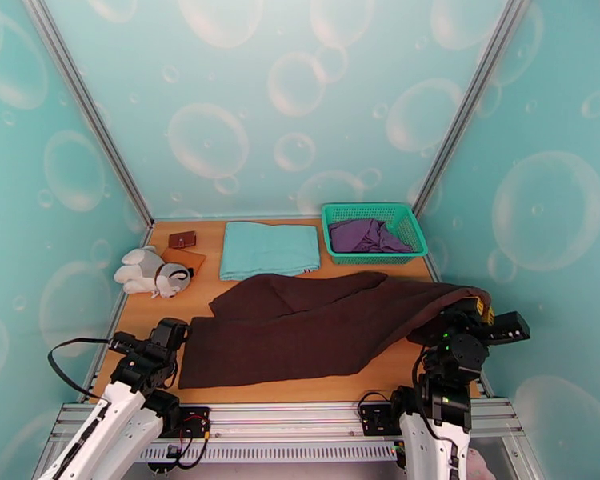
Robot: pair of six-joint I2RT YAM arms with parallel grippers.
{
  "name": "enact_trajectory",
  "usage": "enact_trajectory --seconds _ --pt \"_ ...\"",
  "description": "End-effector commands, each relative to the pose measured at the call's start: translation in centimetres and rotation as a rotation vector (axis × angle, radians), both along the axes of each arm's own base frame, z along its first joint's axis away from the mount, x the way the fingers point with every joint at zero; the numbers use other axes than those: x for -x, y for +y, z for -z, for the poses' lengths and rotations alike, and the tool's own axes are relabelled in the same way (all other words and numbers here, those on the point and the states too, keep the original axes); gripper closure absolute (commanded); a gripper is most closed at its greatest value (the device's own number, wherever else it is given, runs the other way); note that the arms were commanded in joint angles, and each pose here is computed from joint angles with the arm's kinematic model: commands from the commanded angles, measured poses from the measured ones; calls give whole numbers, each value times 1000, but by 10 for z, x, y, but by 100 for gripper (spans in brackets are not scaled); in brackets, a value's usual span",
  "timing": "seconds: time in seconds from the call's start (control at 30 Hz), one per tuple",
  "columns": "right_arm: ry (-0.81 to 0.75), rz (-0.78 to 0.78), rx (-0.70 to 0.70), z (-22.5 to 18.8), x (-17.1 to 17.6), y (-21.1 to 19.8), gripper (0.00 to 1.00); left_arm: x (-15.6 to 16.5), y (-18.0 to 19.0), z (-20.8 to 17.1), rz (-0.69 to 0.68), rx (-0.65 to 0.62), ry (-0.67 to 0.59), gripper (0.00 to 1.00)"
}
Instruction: Fold and stack the trousers
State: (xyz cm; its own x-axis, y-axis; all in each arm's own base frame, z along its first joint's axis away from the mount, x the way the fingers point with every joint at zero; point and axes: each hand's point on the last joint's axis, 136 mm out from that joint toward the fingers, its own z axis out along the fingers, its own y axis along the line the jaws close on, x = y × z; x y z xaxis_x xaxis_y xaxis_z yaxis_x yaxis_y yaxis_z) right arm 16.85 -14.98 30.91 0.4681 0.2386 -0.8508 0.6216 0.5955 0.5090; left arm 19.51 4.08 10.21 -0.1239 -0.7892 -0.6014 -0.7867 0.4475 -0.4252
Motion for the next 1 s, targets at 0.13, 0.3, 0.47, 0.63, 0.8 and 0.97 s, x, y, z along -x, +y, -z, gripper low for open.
enact_trajectory --seconds 0.13,0.3,0.47,0.63,0.8,0.97 --pt "7 9 55 -24 2 0 6 -72 -126 2 749 10 -22 51" --pt "72 -128 90 -38 -28 14 1 -98 -153 13 822 -155 148 46" --pt "196 -317 64 -26 -75 30 1 -126 -142 28 769 -270 297 45" --pt "378 -403 -75 22 -122 28 1 -146 -137 48 808 -234 325 44" --pt "367 -438 -232 63 -136 18 1 -166 -148 69 887 -198 336 44" --pt "347 -418 -299 87 -129 -1 1 -177 -164 83 947 -165 346 54"
